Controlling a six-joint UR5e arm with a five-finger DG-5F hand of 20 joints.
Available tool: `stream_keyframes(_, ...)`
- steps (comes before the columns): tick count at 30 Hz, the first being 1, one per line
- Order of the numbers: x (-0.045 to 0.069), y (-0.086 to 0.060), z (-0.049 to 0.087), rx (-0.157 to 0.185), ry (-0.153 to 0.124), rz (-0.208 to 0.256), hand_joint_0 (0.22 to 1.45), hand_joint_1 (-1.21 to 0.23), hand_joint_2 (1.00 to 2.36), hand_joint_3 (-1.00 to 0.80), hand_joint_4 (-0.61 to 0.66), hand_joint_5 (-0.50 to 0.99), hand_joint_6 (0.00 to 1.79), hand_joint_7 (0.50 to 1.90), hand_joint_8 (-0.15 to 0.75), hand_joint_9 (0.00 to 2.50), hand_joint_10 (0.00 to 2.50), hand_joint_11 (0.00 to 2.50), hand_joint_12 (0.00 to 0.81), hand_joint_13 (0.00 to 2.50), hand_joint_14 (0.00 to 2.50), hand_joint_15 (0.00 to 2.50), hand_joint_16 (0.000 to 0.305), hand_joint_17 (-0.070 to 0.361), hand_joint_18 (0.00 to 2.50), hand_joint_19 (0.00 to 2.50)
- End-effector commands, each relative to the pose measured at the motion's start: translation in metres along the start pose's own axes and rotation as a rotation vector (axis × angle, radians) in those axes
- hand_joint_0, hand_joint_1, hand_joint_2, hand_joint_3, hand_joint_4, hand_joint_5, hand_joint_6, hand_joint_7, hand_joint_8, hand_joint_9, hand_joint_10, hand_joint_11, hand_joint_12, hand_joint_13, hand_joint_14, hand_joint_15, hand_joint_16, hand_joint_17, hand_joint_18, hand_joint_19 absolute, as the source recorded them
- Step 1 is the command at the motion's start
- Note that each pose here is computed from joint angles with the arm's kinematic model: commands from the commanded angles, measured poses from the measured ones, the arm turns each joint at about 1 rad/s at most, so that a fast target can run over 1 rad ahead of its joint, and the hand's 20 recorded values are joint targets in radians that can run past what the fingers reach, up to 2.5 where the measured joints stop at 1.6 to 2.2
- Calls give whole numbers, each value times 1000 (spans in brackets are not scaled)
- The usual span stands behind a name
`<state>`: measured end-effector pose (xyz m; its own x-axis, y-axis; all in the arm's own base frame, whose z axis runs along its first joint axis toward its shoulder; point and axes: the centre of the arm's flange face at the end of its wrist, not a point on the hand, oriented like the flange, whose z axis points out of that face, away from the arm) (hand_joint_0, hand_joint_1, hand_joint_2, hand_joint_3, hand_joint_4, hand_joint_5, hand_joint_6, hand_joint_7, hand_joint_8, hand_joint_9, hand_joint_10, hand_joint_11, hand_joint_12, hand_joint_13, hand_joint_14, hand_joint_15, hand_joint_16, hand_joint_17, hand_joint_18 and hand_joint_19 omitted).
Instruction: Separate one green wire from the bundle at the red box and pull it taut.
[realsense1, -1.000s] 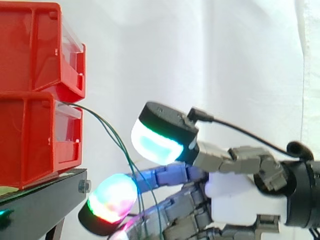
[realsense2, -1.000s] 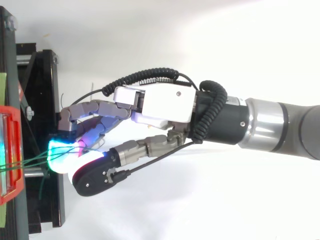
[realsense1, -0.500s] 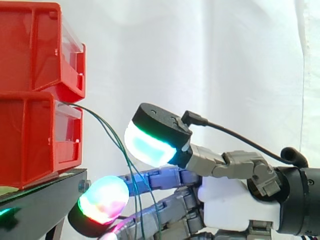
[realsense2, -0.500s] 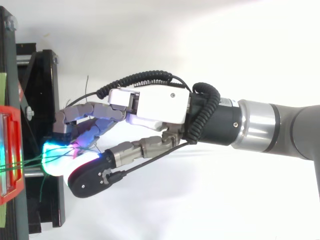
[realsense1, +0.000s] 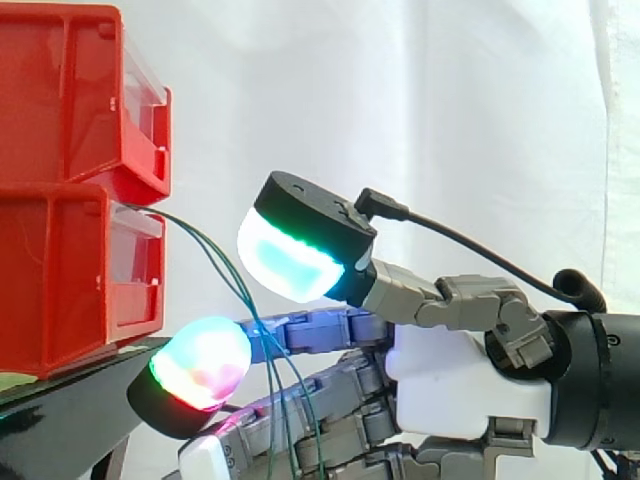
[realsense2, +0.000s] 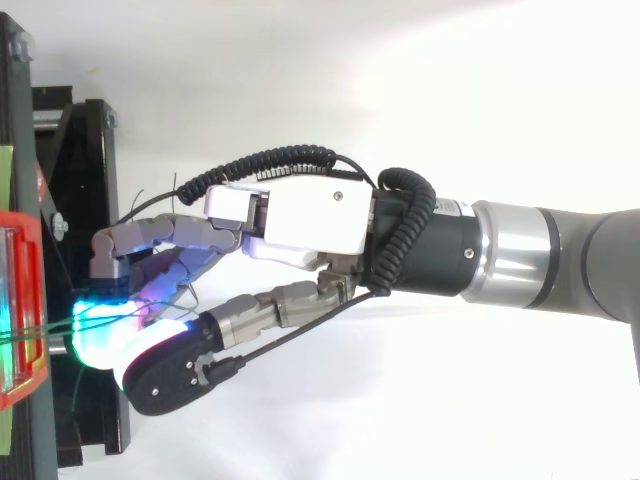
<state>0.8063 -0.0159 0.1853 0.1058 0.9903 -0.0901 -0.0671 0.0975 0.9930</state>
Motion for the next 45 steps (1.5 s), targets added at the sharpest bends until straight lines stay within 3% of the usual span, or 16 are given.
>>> stream_keyframes(1,0,0,0,2,1,2,584,-523,1005,-445,213,-128,525,1403,286,770,11,339,325,607,8,219,42,95,525,395)
stream_keyframes(12,-7,-4,-3,39,13,32,580,-532,1002,-472,224,-138,563,1333,282,770,11,336,326,613,8,226,42,95,530,396)
stream_keyframes(20,-22,-7,-4,57,13,30,573,-531,1003,-464,218,-138,567,1331,286,770,11,334,326,615,8,229,42,95,528,395)
stream_keyframes(37,-18,-3,-5,56,21,22,616,-547,1013,-356,208,-149,642,1272,289,784,11,350,323,624,8,226,42,93,536,397)
stream_keyframes(45,-15,-2,-7,73,27,18,622,-552,1017,-316,201,-165,711,1195,287,779,13,351,323,628,8,233,42,94,537,396)
